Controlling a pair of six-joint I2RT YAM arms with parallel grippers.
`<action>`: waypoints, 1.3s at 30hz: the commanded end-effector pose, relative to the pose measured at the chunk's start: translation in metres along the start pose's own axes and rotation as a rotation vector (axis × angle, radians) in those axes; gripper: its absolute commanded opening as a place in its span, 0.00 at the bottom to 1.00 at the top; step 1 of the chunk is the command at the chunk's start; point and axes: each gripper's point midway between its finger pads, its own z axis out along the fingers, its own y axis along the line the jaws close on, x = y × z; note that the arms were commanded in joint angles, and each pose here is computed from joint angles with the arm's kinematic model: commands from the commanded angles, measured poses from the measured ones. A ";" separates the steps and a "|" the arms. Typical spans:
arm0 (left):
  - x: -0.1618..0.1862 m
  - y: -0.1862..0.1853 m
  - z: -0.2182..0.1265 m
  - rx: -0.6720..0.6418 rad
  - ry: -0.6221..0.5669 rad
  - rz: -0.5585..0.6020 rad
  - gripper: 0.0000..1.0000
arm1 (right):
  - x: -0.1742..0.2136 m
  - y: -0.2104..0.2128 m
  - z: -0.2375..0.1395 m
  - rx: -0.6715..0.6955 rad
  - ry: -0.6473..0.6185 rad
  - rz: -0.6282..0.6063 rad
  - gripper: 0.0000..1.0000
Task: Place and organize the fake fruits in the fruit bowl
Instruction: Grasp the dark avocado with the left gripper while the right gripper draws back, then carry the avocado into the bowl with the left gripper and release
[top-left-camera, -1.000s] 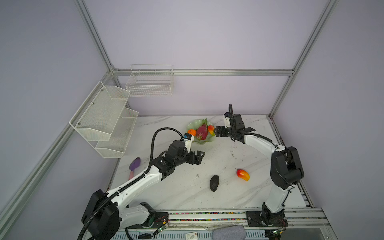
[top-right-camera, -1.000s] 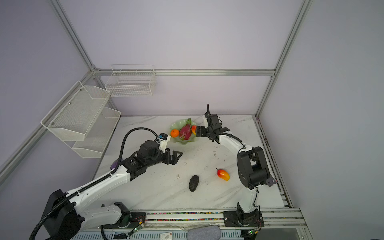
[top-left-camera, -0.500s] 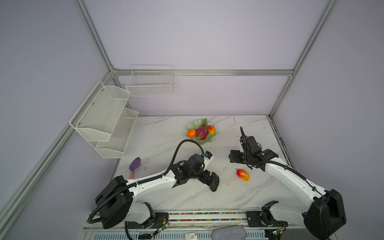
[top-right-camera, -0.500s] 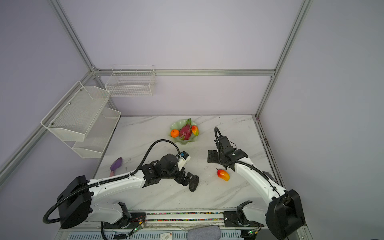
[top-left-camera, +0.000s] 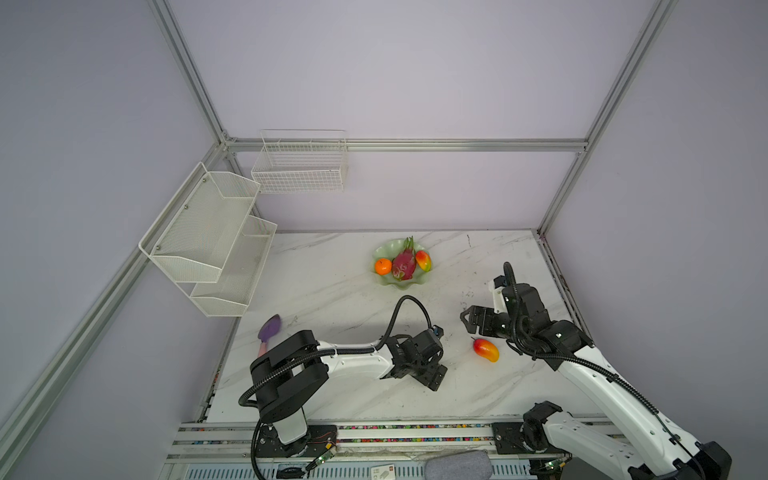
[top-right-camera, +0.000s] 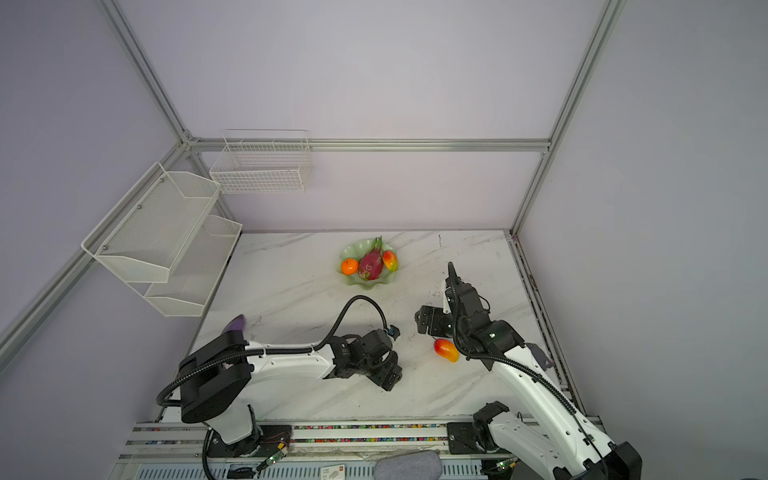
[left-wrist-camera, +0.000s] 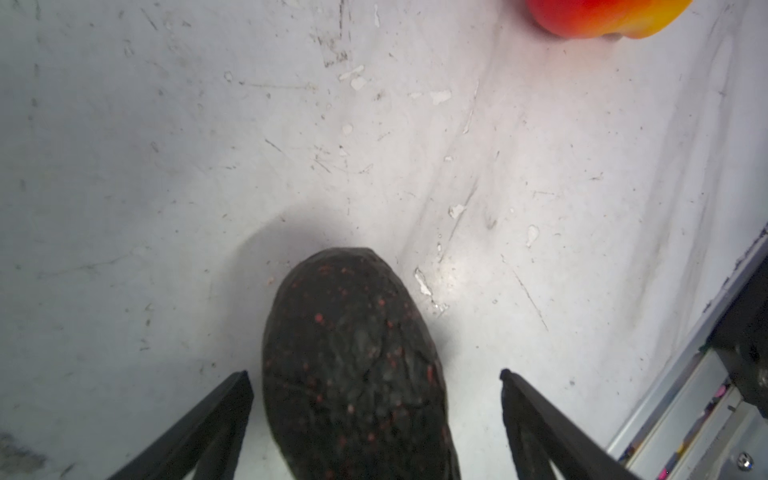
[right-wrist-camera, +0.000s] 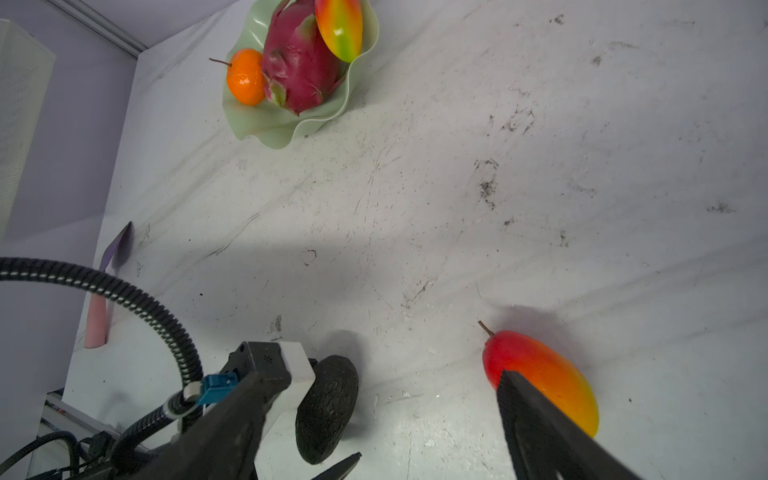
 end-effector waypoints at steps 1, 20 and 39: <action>-0.039 -0.004 -0.012 -0.050 -0.090 -0.035 0.84 | 0.000 0.003 0.006 -0.012 0.005 0.000 0.90; -0.248 0.173 -0.169 -0.250 -0.506 0.057 0.40 | -0.094 0.085 0.046 -0.298 -0.230 -0.164 0.91; -0.352 0.300 -0.093 -0.309 -0.545 0.138 0.44 | -0.107 0.100 0.108 -0.349 -0.211 -0.252 0.92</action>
